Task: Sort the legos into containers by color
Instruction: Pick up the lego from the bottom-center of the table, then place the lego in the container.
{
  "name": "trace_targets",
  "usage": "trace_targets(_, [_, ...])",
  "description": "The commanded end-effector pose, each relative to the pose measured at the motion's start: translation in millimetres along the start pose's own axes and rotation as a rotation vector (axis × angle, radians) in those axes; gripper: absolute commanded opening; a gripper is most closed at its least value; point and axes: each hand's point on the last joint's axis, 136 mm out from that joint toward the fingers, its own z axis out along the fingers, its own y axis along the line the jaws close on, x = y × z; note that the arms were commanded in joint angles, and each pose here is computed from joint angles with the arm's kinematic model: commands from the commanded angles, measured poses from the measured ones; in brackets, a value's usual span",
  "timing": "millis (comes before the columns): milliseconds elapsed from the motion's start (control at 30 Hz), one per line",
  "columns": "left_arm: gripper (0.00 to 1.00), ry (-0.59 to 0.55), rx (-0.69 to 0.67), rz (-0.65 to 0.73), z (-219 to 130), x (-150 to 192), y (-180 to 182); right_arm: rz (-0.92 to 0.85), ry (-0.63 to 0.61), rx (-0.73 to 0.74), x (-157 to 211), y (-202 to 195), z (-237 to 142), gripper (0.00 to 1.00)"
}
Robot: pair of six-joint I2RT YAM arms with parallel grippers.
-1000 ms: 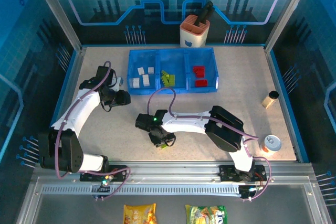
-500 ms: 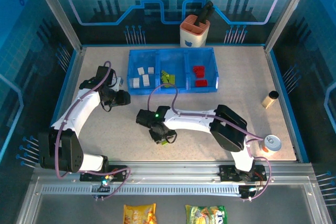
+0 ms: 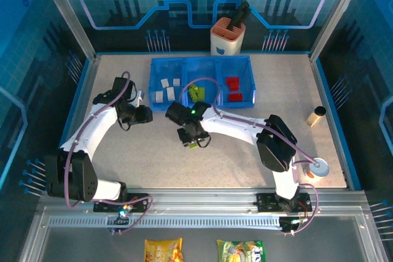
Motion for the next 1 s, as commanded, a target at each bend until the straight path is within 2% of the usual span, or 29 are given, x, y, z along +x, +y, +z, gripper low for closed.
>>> trace_targets(0, [0.44, 0.016, 0.018, 0.005, 3, 2, 1, -0.006, -0.042, 0.006, -25, -14, -19, 0.33])
trace_targets(500, [0.44, 0.011, 0.015, 0.006, 1, 1, 1, 0.074, -0.161, -0.011, -124, -67, -30, 0.33])
trace_targets(967, [0.44, 0.012, 0.023, 0.006, 1, 1, 0, 0.106, -0.241, -0.038, -195, -100, -4, 0.33])
